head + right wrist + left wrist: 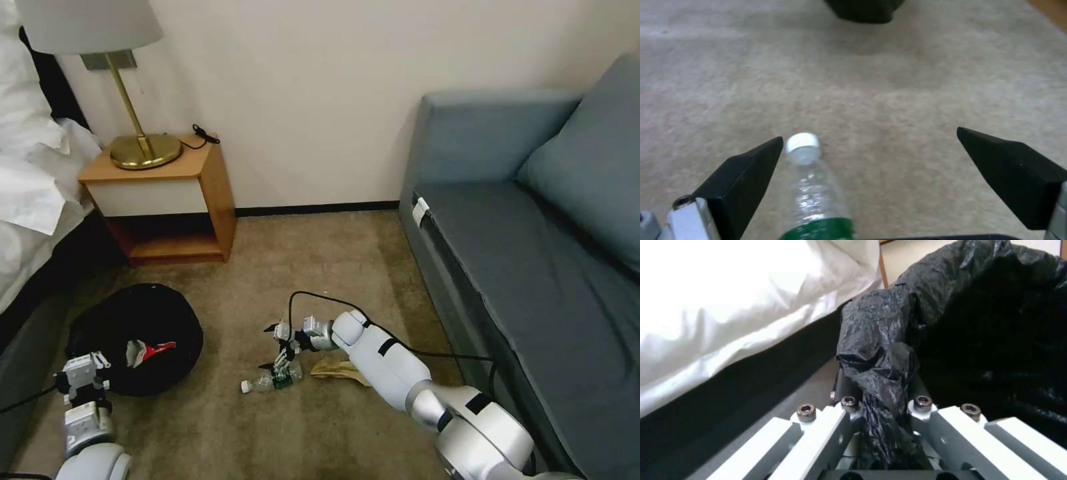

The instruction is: Pick up the trash bin, then pick up the garbage on the floor and place it into the trash bin.

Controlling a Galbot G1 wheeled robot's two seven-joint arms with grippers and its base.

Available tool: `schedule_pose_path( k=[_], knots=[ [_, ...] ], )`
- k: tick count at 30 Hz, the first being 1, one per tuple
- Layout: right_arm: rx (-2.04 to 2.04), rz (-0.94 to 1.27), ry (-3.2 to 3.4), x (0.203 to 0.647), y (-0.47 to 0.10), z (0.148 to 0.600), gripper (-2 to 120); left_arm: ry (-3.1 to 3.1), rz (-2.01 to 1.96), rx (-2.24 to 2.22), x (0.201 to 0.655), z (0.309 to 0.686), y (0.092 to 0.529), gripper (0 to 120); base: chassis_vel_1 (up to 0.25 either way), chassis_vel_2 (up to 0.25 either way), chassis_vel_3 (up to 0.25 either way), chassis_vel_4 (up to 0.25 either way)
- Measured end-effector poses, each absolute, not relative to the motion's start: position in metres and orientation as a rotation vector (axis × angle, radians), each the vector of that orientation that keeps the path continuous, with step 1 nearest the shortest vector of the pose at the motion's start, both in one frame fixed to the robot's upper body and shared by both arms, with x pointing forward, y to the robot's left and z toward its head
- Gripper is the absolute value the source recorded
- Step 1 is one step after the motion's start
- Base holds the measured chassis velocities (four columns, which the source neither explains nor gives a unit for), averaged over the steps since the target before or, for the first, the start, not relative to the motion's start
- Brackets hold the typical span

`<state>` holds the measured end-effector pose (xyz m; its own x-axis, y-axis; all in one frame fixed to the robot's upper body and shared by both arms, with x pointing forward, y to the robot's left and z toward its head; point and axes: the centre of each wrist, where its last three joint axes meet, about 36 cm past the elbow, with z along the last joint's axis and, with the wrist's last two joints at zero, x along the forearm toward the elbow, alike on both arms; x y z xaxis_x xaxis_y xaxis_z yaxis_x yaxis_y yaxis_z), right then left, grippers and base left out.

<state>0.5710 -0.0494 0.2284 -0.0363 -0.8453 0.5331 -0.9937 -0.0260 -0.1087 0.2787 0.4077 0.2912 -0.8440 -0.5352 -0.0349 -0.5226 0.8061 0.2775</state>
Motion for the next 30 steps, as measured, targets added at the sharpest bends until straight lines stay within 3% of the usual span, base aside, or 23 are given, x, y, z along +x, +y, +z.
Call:
schedule_pose_path(
  k=[30],
  knots=[
    [1.874,0.807,-1.783,0.555,-0.066,0.203,100,-2.926,-0.412,0.86,0.282,0.286,0.407,7,0.0,0.0,0.0,0.0]
  ],
)
